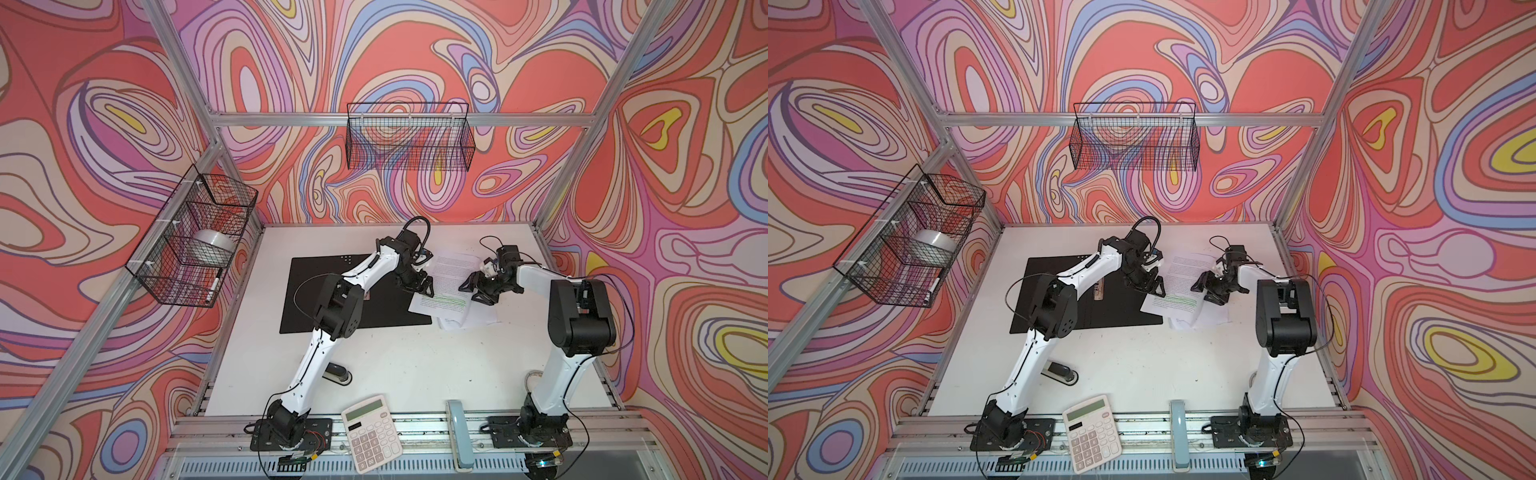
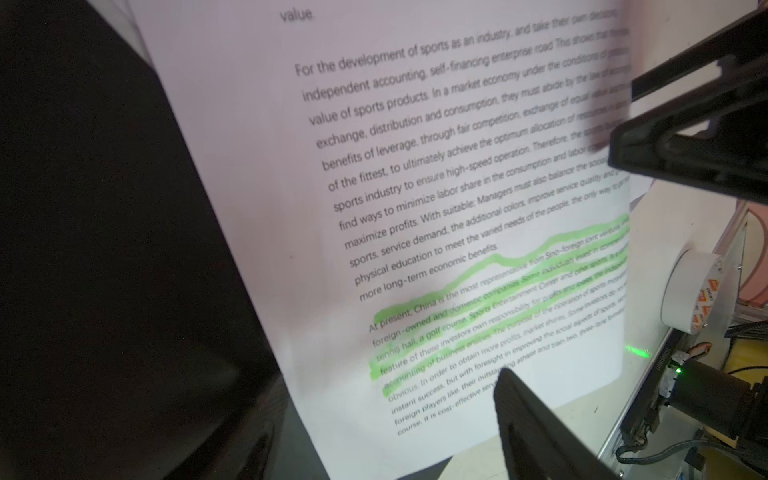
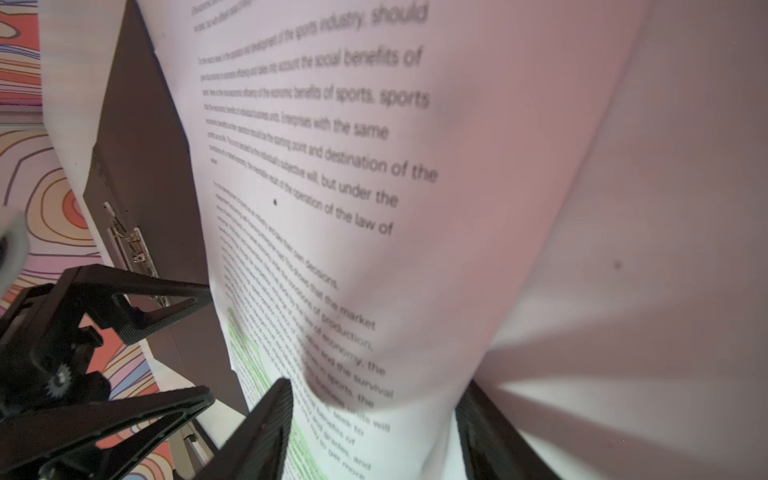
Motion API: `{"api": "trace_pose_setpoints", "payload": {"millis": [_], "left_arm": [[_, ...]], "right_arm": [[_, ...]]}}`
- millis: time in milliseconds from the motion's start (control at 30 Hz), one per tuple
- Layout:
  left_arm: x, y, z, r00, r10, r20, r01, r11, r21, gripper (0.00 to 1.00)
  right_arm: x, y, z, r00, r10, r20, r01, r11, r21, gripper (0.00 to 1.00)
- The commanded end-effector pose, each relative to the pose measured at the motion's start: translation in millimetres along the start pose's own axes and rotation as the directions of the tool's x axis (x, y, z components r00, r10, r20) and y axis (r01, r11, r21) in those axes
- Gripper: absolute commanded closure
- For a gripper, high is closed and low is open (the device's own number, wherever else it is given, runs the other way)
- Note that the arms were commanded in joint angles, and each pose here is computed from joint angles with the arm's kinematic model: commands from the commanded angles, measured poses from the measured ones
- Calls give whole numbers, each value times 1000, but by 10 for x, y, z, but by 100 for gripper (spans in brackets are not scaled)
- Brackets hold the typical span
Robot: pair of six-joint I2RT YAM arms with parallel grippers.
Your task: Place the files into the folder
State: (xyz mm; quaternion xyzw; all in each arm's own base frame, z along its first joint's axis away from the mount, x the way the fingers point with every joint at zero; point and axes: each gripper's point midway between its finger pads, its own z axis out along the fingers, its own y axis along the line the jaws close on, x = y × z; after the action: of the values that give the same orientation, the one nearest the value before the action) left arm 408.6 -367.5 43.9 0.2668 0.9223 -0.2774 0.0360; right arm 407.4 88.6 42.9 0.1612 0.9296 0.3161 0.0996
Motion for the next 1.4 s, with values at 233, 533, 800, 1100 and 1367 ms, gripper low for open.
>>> {"api": "trace_pose_setpoints", "payload": {"millis": [233, 533, 800, 1100, 1367], "left_arm": [[126, -110, -53, 998, -27, -49, 29, 999, 29, 20], [161, -596, -396, 998, -41, -39, 50, 967, 250, 19], [248, -755, -484, 997, -55, -57, 71, 941, 331, 18], [403, -758, -493, 993, -80, -82, 103, 937, 334, 15], [463, -777, -563, 995, -81, -63, 98, 940, 326, 13]], "right_arm": [[-51, 404, -350, 995, -35, 91, 47, 989, -138, 40], [-35, 726, -503, 992, -44, 120, 78, 952, -294, 42], [38, 960, -749, 987, -55, 149, 106, 924, -367, 41], [193, 1073, -912, 989, -45, 139, 99, 907, -410, 41], [405, 1115, -815, 997, -36, 73, 68, 869, -489, 42]]}}
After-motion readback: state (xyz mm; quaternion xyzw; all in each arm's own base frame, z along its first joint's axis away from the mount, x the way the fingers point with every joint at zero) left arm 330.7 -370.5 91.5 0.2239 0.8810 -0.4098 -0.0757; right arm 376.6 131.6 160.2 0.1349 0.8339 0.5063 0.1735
